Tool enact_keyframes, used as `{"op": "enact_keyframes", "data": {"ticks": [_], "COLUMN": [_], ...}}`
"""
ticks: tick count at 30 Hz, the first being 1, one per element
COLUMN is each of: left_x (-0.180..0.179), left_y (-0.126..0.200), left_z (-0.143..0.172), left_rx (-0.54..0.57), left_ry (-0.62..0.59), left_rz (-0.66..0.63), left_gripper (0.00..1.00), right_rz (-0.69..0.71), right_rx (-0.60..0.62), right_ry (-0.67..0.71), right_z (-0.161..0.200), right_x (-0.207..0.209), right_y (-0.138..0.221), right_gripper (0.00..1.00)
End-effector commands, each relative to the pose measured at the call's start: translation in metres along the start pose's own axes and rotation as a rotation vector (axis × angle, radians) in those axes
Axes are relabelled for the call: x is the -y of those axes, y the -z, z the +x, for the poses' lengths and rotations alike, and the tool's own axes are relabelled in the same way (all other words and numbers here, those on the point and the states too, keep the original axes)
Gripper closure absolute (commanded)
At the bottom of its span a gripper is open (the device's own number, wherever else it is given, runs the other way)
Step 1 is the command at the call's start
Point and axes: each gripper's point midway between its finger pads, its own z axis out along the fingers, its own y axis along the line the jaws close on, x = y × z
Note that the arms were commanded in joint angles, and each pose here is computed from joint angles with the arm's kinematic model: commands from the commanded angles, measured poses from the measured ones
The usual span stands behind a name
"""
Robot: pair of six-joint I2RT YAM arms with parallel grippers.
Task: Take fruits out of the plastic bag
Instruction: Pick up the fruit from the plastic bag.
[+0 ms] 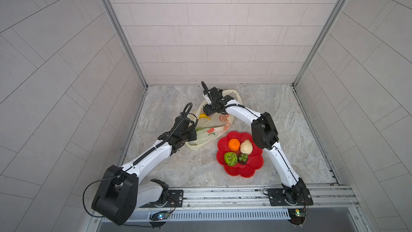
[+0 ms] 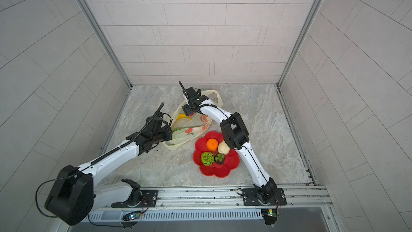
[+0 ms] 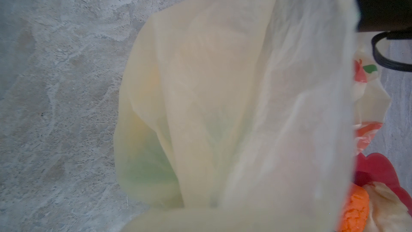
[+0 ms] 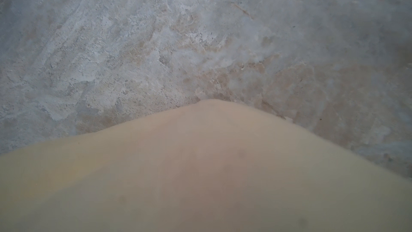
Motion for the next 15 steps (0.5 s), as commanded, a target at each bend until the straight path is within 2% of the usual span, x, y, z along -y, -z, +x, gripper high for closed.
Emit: {"op": "enact_keyframes", "data": {"ticks": [1, 7, 15], "left_x": [-0.003, -0.004, -0.004], "left_y": [0.000, 0.000, -0.001], "left_z": [-0.001, 0.000, -0.001], "left_rx": [0.009, 0.009, 0.006], "left_ry": [0.009, 0.006, 0.006], "left_rz": [-0.006, -0.011, -0.012], "left_gripper": [0.88, 0.88, 0.88], "right_rz": [0.002, 0.000, 0.002], "right_rx": [-0.043, -0.040, -0.015], "right_ry": [0.013, 0.014, 0.032], "right_z": [0.011, 0.009, -0.004], "right_x": [-0.002, -0.003, -0.011], "right_y": [-0.009, -0.005, 0.025], "right_gripper": [0.25, 0.33, 0.38]}}
